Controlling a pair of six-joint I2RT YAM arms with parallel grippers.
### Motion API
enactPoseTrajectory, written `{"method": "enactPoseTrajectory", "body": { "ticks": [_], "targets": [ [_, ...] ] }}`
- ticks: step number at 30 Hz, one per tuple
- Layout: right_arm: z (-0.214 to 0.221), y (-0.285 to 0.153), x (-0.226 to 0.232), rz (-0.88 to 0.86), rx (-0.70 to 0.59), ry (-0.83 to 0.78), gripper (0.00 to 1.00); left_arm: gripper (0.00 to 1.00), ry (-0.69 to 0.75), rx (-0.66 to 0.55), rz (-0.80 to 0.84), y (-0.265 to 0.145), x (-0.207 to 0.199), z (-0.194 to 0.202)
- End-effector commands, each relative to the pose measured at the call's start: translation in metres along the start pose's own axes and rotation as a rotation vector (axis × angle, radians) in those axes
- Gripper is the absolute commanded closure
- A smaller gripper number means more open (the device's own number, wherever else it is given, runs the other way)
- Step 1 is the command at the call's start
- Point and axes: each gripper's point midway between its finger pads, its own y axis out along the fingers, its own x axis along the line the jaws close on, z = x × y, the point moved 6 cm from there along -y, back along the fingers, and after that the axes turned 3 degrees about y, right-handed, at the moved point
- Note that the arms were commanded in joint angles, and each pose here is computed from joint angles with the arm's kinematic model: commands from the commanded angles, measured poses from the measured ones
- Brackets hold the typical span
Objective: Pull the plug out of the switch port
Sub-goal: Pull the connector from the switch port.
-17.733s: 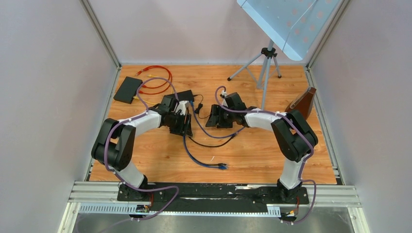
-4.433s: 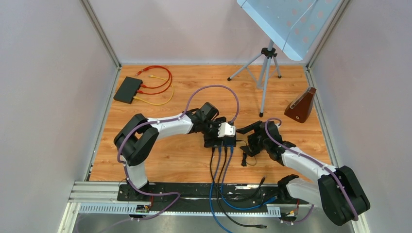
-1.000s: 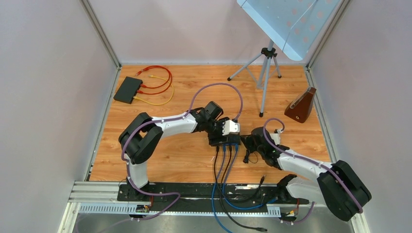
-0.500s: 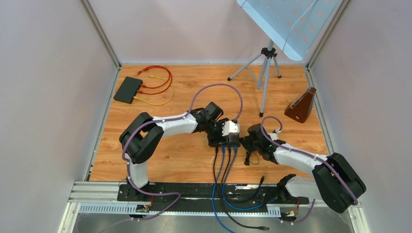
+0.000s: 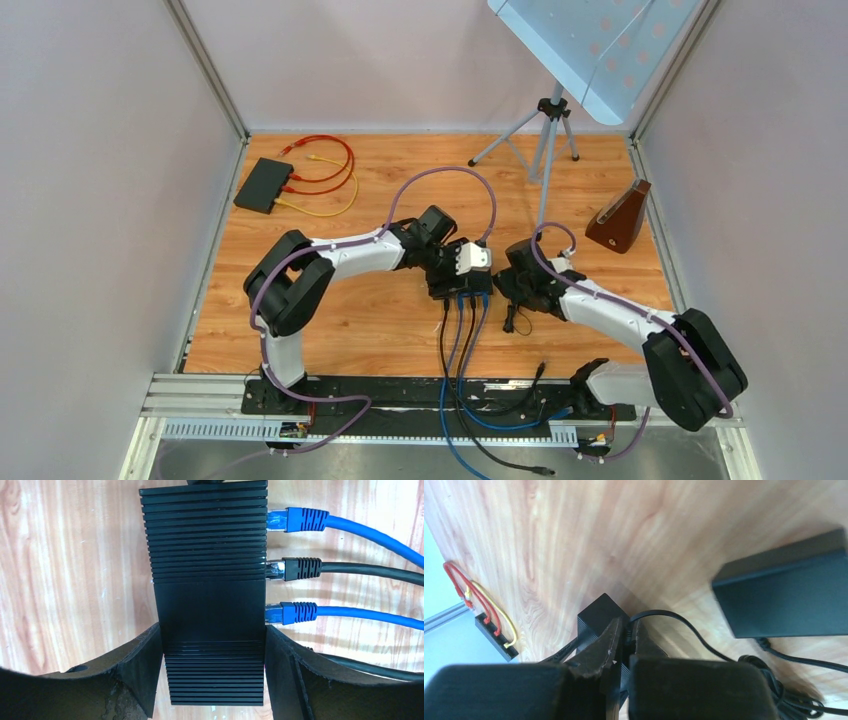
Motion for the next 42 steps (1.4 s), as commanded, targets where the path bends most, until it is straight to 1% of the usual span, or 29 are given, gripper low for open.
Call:
{"method": "enactPoseTrajectory", "body": {
  "ticks": [1, 2, 3, 4, 6, 8, 9, 11, 12, 13, 15, 16, 18, 20, 21, 22, 24, 25, 26, 27, 30, 32, 34, 36, 37, 38, 40, 41, 42],
  "targets": [
    [0.005, -0.013, 0.046, -0.126, 0.154, -0.064, 1.0, 0.51, -0.081, 0.153, 0.117, 0.014, -0.027, 0.043],
    [0.014, -0.018, 0.043, -0.123, 0.275, -0.025, 1.0, 0.51, -0.08, 0.153, 0.118, 0.014, -0.027, 0.043],
    [0.018, -0.02, 0.042, -0.13, 0.314, 0.0, 1.0, 0.51, -0.077, 0.15, 0.119, 0.014, -0.027, 0.042],
    [0.02, -0.021, 0.041, -0.133, 0.319, 0.016, 1.0, 0.51, -0.077, 0.151, 0.121, 0.014, -0.027, 0.042],
    [0.018, -0.02, 0.041, -0.144, 0.264, 0.042, 1.0, 0.51, -0.079, 0.155, 0.12, 0.014, -0.027, 0.043],
    [0.016, -0.019, 0.034, -0.157, 0.249, 0.119, 1.0, 0.52, -0.083, 0.154, 0.123, 0.014, -0.027, 0.043],
    [0.014, -0.02, 0.034, -0.202, 0.261, 0.168, 1.0, 0.52, -0.084, 0.153, 0.126, 0.015, -0.028, 0.043],
    [0.013, -0.027, 0.029, -0.329, 0.336, 0.254, 1.0, 0.53, -0.089, 0.153, 0.13, 0.015, -0.029, 0.044],
    [0.013, -0.032, 0.033, -0.387, 0.364, 0.284, 1.0, 0.53, -0.09, 0.153, 0.133, 0.015, -0.03, 0.045],
    [0.013, -0.035, 0.038, -0.404, 0.369, 0.29, 1.0, 0.53, -0.091, 0.152, 0.137, 0.016, -0.03, 0.045],
    [0.01, -0.034, 0.044, -0.312, 0.29, 0.216, 1.0, 0.53, -0.092, 0.155, 0.14, 0.017, -0.03, 0.046],
    [0.004, -0.03, 0.04, -0.187, 0.191, 0.179, 1.0, 0.53, -0.092, 0.156, 0.139, 0.017, -0.029, 0.045],
    [-0.009, -0.026, 0.034, -0.032, 0.012, 0.076, 1.0, 0.53, -0.092, 0.16, 0.138, 0.017, -0.029, 0.045],
    [-0.017, -0.019, 0.025, 0.07, -0.075, 0.046, 1.0, 0.53, -0.092, 0.159, 0.133, 0.016, -0.027, 0.044],
    [-0.017, -0.015, 0.02, 0.086, -0.065, 0.063, 1.0, 0.54, -0.093, 0.16, 0.131, 0.016, -0.027, 0.044],
    [-0.013, -0.012, 0.015, 0.082, 0.018, 0.077, 1.0, 0.54, -0.096, 0.161, 0.133, 0.016, -0.027, 0.045],
    [0.001, -0.014, 0.016, -0.033, 0.209, 0.123, 1.0, 0.54, -0.1, 0.163, 0.141, 0.016, -0.029, 0.045],
    [0.005, -0.018, 0.017, -0.083, 0.243, 0.129, 1.0, 0.55, -0.101, 0.163, 0.143, 0.017, -0.029, 0.046],
    [0.01, -0.024, 0.018, -0.118, 0.242, 0.126, 1.0, 0.55, -0.104, 0.161, 0.144, 0.016, -0.03, 0.046],
    [0.002, -0.024, 0.02, -0.147, 0.157, 0.139, 1.0, 0.55, -0.105, 0.16, 0.144, 0.016, -0.031, 0.046],
    [-0.013, -0.027, 0.02, -0.201, 0.05, 0.188, 1.0, 0.55, -0.109, 0.157, 0.145, 0.017, -0.031, 0.046],
    [-0.02, -0.031, 0.025, -0.194, 0.078, 0.14, 1.0, 0.55, -0.118, 0.162, 0.146, 0.017, -0.031, 0.047],
    [-0.022, -0.031, 0.026, -0.098, 0.134, 0.112, 1.0, 0.56, -0.123, 0.161, 0.151, 0.016, -0.031, 0.045],
    [-0.021, -0.025, 0.018, -0.022, 0.135, 0.119, 1.0, 0.56, -0.119, 0.16, 0.152, 0.016, -0.03, 0.044],
    [-0.021, -0.022, 0.016, -0.021, 0.135, 0.118, 1.0, 0.56, -0.117, 0.16, 0.152, 0.016, -0.029, 0.044],
    [-0.016, -0.021, 0.015, -0.029, 0.174, 0.103, 1.0, 0.56, -0.116, 0.161, 0.153, 0.016, -0.03, 0.044],
    [-0.009, -0.019, 0.021, -0.074, 0.243, 0.027, 1.0, 0.57, -0.117, 0.159, 0.153, 0.015, -0.03, 0.044],
    [-0.008, -0.018, 0.024, -0.068, 0.251, -0.042, 1.0, 0.56, -0.12, 0.158, 0.154, 0.015, -0.03, 0.044],
    [-0.008, -0.017, 0.026, -0.04, 0.23, -0.12, 1.0, 0.57, -0.123, 0.157, 0.157, 0.015, -0.031, 0.043]
  ]
}}
